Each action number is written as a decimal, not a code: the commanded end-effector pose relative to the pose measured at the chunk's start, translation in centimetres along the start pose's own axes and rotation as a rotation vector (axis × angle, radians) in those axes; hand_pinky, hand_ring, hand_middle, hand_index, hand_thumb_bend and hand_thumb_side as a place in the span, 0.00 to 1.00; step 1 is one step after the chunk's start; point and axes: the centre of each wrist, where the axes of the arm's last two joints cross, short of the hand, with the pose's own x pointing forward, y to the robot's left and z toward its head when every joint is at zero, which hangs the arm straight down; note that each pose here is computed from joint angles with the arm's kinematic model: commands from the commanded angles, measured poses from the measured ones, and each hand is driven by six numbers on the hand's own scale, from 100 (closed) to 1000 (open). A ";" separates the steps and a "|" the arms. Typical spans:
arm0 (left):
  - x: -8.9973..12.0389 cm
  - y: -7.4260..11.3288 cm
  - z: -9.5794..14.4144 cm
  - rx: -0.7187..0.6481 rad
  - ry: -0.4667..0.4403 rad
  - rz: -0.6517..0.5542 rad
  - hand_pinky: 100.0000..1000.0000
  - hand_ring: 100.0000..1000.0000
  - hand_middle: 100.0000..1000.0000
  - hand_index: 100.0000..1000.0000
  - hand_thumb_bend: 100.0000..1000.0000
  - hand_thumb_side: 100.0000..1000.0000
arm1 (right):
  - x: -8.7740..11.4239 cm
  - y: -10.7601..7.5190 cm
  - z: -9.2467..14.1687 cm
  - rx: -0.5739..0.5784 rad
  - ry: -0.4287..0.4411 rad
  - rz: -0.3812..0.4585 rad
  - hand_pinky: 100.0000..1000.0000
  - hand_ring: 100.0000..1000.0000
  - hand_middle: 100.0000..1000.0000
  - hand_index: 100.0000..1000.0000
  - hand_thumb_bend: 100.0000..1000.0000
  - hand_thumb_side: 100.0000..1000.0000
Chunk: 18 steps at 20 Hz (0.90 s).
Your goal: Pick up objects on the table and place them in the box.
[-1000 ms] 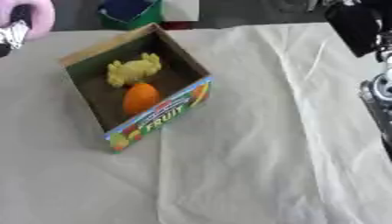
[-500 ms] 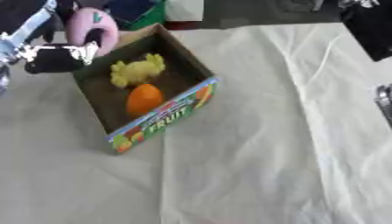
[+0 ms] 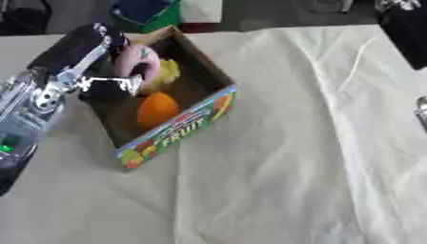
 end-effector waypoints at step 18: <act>-0.6 0.2 -0.2 -0.161 0.141 -0.287 0.77 0.95 0.89 0.97 0.94 1.00 | 0.7 -0.6 -0.4 -0.013 -0.032 -0.009 0.66 0.69 0.55 0.73 0.00 0.69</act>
